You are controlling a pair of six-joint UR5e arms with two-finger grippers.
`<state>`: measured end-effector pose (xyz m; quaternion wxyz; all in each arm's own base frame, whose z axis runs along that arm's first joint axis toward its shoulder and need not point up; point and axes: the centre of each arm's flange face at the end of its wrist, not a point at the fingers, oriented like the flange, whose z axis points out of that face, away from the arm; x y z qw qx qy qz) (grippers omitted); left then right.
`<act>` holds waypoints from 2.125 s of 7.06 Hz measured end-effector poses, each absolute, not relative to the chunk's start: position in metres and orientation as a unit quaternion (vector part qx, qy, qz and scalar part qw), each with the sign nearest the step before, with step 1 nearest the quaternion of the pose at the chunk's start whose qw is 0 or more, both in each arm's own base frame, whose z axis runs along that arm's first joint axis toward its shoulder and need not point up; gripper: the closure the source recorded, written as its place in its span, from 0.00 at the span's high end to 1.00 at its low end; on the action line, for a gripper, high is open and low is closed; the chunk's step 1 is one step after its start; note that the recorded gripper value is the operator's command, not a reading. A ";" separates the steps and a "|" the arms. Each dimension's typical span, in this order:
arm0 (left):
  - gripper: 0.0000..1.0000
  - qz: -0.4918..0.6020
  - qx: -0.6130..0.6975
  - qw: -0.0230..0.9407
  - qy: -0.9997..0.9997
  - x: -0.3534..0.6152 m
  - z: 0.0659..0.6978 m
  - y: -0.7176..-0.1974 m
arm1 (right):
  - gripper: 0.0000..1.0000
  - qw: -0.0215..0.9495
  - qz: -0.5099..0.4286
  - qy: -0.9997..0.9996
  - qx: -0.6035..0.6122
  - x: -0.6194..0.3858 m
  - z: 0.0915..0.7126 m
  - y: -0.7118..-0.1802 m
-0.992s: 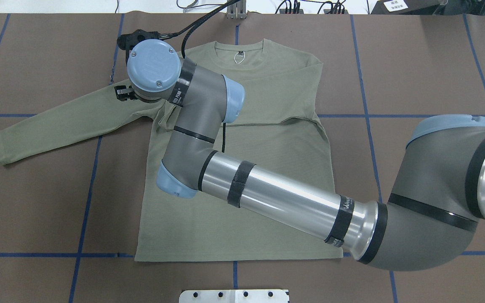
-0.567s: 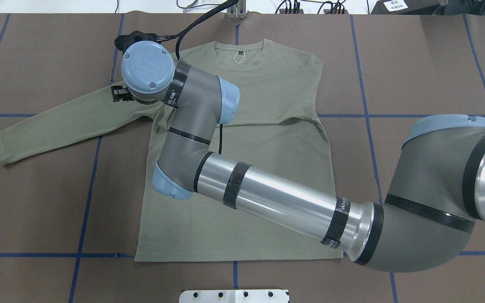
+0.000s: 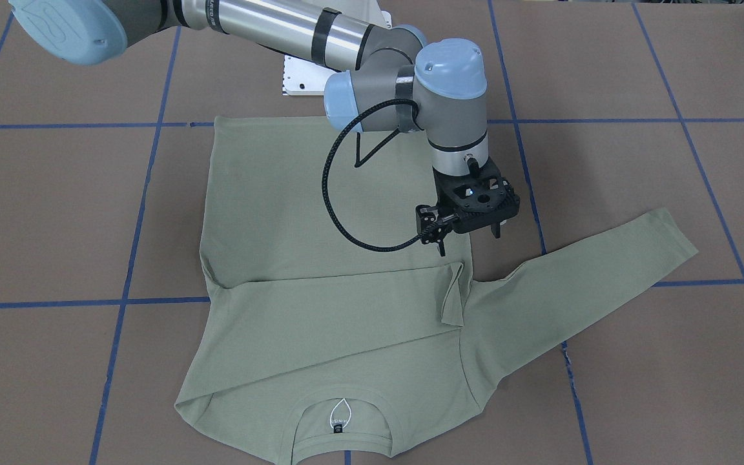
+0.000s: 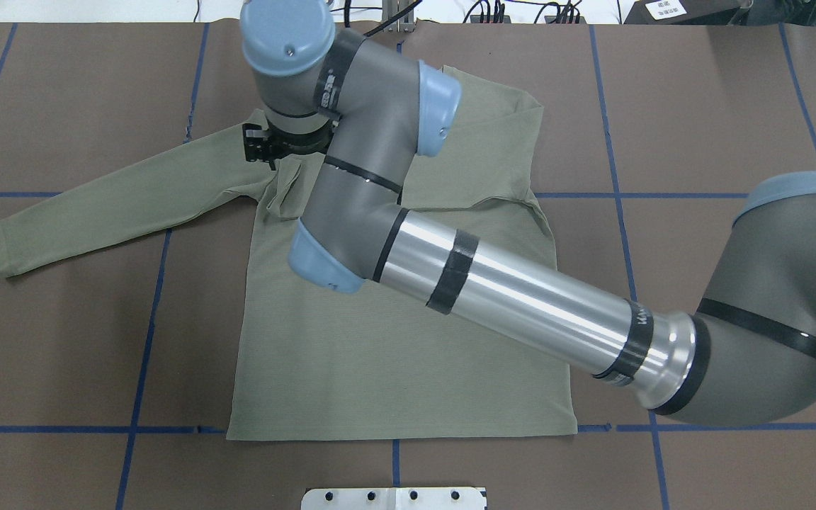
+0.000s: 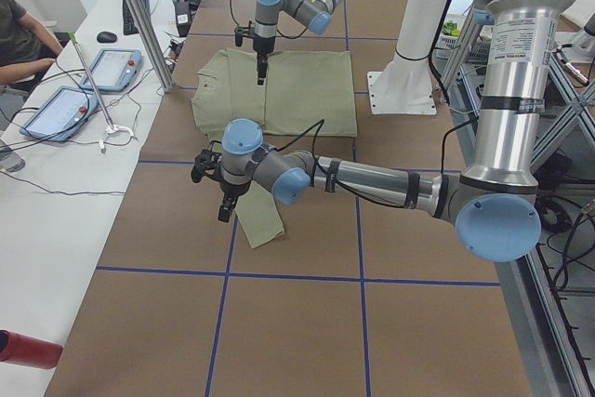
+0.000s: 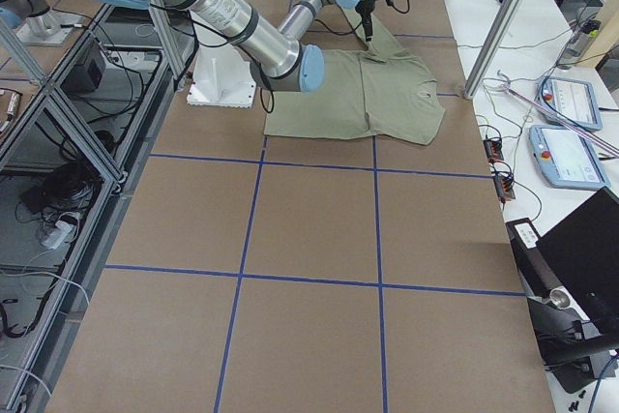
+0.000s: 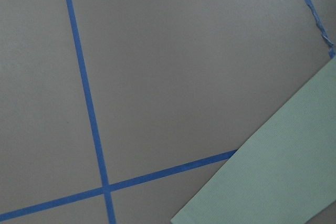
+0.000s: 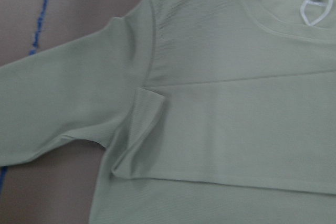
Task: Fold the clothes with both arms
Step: 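Lay the sleeve across the chest and open the right gripper, then withdraw the right gripper from the shirt while the left gripper approaches the other cuff, then grasp the cuff of the sleeve nearest the left gripper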
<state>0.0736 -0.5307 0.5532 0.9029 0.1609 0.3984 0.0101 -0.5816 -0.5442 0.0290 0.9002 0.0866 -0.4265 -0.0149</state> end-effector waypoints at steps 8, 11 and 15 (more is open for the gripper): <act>1.00 -0.197 0.131 0.894 0.380 0.177 0.654 -0.454 | 1.00 0.924 -0.035 -0.374 0.072 -0.260 0.277 -0.541; 1.00 -0.208 0.126 0.895 0.375 0.196 0.661 -0.446 | 1.00 0.923 -0.042 -0.377 0.071 -0.250 0.282 -0.538; 0.99 -0.208 0.128 0.901 0.359 0.204 0.674 -0.446 | 1.00 0.921 -0.043 -0.379 0.074 -0.248 0.278 -0.535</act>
